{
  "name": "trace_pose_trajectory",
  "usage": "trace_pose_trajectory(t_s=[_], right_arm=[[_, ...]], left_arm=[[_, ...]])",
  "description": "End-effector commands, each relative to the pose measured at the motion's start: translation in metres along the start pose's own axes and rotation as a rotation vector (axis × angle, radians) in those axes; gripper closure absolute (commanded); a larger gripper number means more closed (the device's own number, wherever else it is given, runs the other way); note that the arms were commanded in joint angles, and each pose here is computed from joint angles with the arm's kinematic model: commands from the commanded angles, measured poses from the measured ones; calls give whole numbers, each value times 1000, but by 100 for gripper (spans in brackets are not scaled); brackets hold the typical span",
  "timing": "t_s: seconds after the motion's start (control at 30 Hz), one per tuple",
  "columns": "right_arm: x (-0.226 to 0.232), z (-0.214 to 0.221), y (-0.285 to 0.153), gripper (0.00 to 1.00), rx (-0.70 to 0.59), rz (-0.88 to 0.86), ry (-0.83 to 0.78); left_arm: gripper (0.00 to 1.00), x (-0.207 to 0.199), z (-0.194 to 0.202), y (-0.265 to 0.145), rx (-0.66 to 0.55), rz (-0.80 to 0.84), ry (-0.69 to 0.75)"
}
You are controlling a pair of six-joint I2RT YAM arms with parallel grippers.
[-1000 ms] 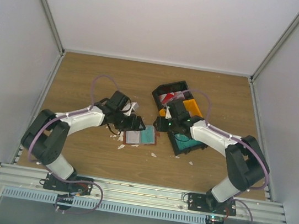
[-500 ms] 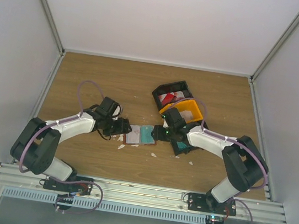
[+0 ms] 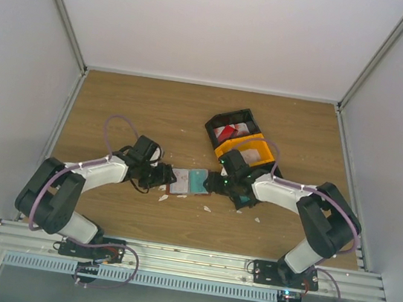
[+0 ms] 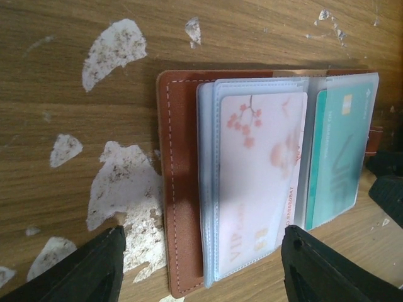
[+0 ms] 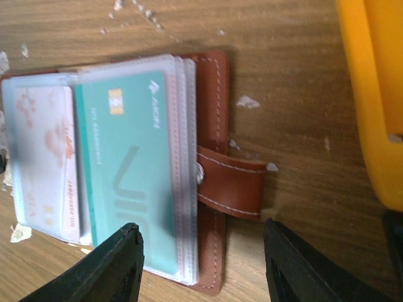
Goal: Put the credit cards into the card holder
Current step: Close the card holder at the center of the board.
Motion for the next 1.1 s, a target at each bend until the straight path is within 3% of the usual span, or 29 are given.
trace_pose_trajectory(t_s=[0.0, 0.33, 0.67, 1.07], right_arm=[[0, 8, -2, 47, -6, -31, 29], [8, 15, -1, 47, 59, -168, 8], [17, 2, 3, 50, -1, -305, 18], [27, -6, -8, 52, -23, -476, 38]], left_arm=[[33, 1, 0, 7, 16, 42, -10], [41, 3, 6, 14, 58, 79, -23], [57, 7, 9, 20, 80, 66, -18], [63, 7, 11, 23, 96, 86, -11]])
Point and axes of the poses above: each gripper's point midway between its finger pads, its own y axis out along the fingers, its own x axis along the line the jaws close on, z = x × y, the point moved 7 cm from there along -y, back along the fingers, and after that the axes turned 3 degrees about -y, right-handed, at the moved point
